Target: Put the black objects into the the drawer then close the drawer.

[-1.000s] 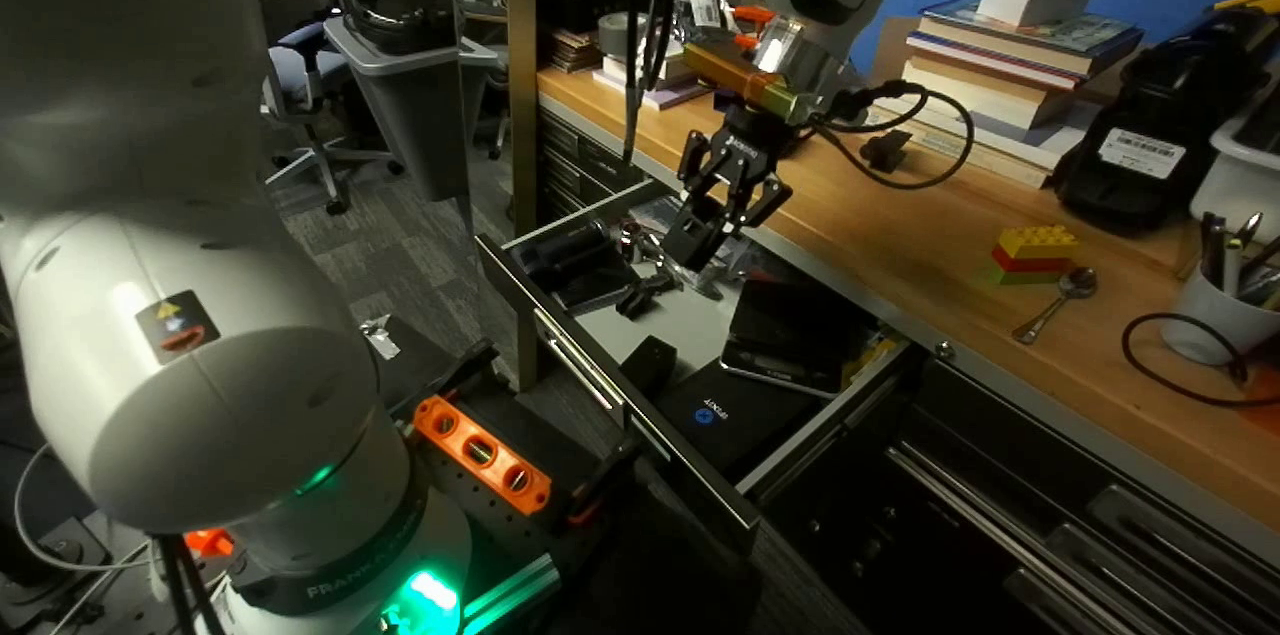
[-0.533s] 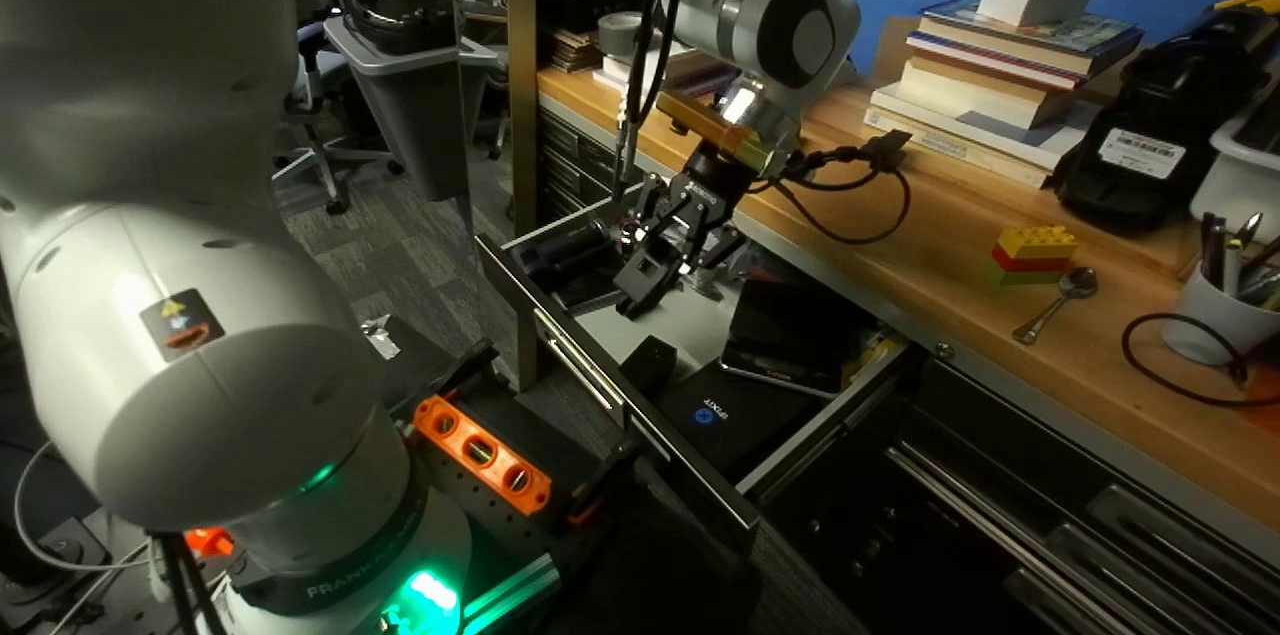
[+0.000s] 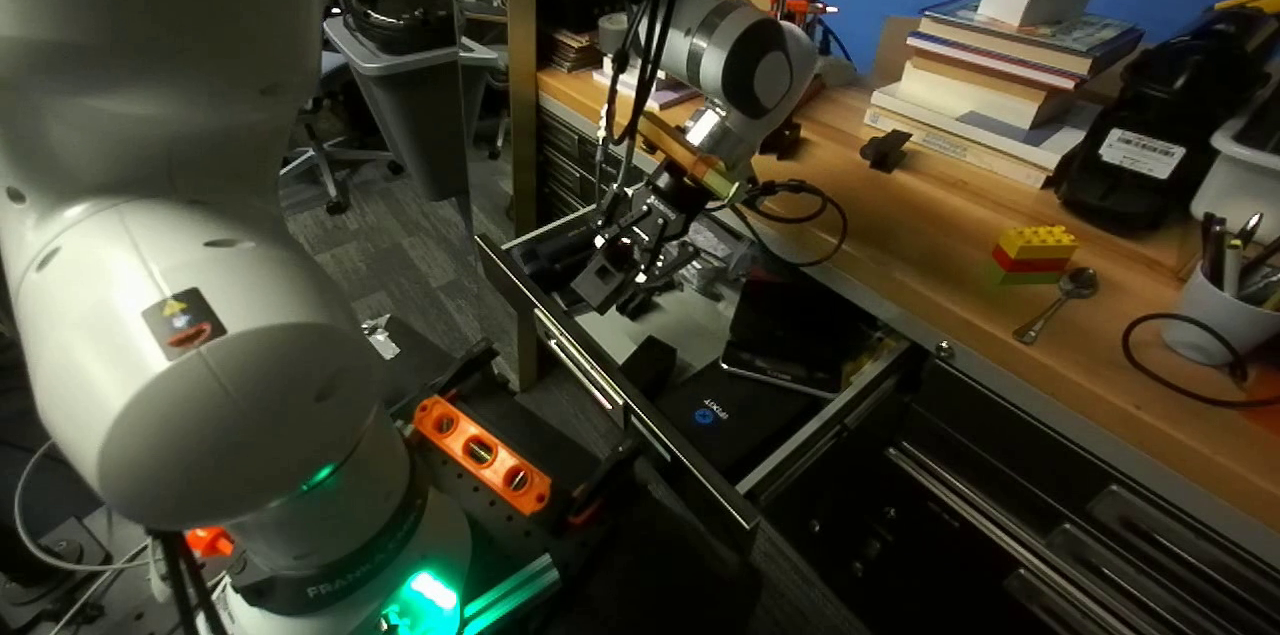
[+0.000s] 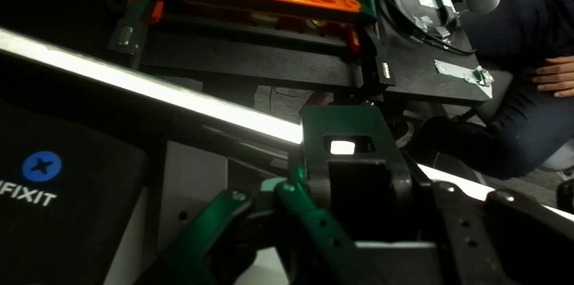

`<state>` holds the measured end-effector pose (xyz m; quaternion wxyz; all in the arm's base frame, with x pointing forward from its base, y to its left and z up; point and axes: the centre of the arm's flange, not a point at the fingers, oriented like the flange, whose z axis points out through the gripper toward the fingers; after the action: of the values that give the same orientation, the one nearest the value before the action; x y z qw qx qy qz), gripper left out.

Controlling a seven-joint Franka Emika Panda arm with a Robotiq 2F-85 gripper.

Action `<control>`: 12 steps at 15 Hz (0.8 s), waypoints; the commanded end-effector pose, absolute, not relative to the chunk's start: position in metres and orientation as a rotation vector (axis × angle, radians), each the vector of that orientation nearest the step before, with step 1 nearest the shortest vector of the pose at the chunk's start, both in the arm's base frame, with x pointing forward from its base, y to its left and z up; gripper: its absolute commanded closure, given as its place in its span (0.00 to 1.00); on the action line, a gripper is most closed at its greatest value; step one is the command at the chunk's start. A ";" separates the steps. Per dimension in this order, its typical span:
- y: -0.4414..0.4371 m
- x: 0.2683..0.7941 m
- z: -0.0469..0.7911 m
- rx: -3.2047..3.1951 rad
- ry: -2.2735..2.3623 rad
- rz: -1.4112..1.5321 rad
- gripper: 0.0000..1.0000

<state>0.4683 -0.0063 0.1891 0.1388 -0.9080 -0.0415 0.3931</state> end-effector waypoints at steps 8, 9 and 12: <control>0.011 0.482 0.167 -2.584 -0.189 1.035 0.73; 0.011 0.484 0.165 -2.611 -0.185 1.022 0.73; 0.008 0.488 0.161 -2.635 -0.177 1.003 0.73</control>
<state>0.4809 0.0065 0.1621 0.1629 -0.9162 -0.0608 0.3610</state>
